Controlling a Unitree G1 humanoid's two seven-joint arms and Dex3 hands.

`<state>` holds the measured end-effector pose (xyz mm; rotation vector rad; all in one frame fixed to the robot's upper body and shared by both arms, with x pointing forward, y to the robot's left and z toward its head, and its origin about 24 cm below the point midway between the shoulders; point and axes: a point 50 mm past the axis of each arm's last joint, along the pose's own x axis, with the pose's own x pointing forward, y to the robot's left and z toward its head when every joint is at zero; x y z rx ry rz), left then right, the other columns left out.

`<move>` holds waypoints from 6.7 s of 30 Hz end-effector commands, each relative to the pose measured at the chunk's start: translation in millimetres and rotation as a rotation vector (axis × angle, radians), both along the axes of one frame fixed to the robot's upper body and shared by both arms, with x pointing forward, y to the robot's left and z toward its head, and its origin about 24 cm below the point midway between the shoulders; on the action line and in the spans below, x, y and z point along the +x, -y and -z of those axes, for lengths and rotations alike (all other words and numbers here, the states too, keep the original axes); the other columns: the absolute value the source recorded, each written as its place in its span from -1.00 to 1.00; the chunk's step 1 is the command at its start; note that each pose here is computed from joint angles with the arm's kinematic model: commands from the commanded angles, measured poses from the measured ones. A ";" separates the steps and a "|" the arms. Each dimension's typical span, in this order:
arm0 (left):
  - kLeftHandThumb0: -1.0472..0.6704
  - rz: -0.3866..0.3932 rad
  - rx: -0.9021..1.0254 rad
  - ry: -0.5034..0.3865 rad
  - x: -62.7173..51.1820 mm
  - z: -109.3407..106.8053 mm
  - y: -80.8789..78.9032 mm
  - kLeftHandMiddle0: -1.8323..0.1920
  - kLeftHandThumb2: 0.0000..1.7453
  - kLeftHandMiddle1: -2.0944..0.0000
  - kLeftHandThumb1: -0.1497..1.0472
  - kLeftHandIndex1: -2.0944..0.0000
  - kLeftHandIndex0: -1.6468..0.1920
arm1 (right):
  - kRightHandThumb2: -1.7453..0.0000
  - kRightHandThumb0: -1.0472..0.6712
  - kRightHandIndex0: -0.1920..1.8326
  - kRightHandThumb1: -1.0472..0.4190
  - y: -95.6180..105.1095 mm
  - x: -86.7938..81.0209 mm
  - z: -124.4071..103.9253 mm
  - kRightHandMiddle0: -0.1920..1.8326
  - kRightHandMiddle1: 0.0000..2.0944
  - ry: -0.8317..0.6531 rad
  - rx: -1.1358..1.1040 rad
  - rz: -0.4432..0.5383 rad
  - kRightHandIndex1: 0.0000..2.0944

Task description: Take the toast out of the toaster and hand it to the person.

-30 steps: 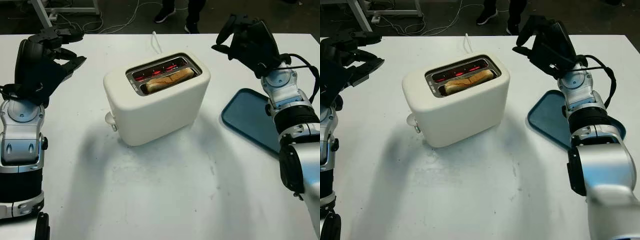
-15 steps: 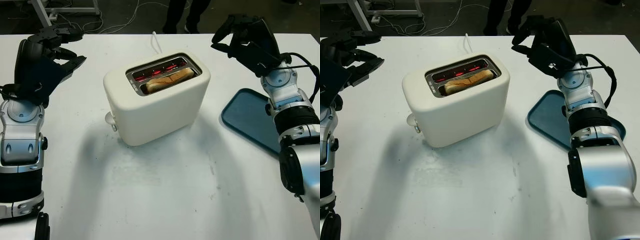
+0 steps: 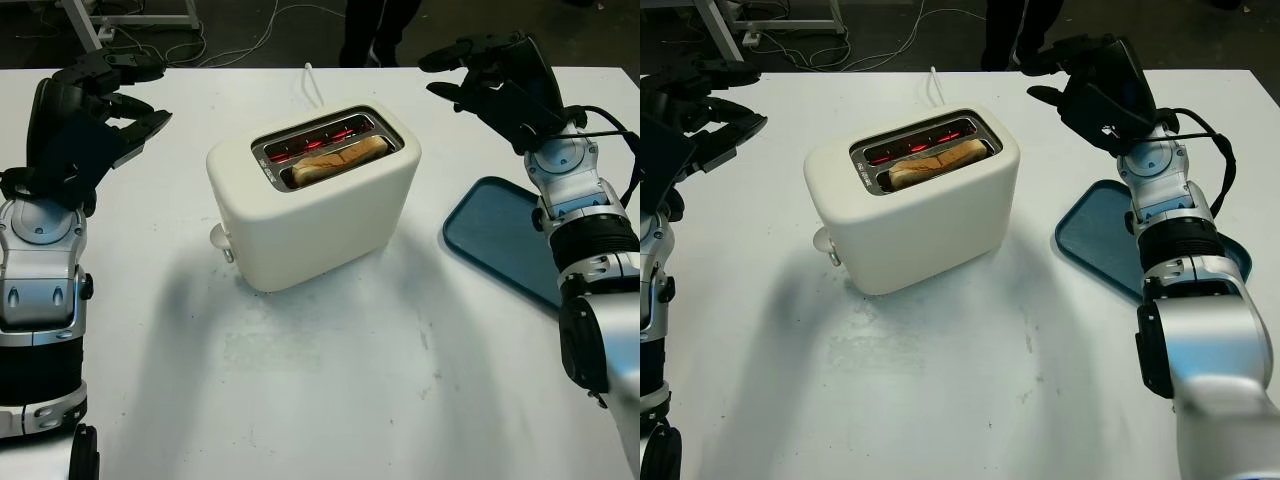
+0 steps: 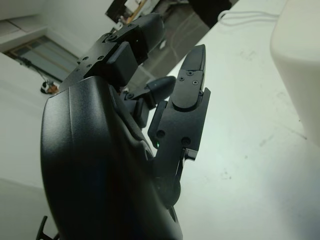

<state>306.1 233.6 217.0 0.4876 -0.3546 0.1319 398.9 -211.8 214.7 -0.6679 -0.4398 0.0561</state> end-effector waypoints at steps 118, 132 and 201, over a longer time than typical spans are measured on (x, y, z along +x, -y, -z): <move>-0.01 -0.003 0.037 0.013 -28.5 2.0 8.9 0.42 -0.84 -0.03 0.79 0.37 0.28 | 1.00 0.04 0.01 -0.82 -0.5 -32.9 3.1 0.26 -0.98 -0.018 0.075 -0.059 -0.21; 0.00 0.012 0.038 0.028 -28.0 1.2 10.9 0.43 -0.83 -0.05 0.79 0.34 0.29 | 1.00 0.01 0.05 -0.82 -1.8 -30.7 2.5 0.29 -0.97 -0.008 0.075 -0.078 -0.18; -0.06 0.012 0.032 0.035 -26.0 4.3 10.2 0.43 -0.83 -0.08 0.79 0.26 0.33 | 0.74 -0.05 0.18 -0.83 -1.0 -29.7 5.3 0.33 -0.98 -0.006 0.028 -0.058 -0.36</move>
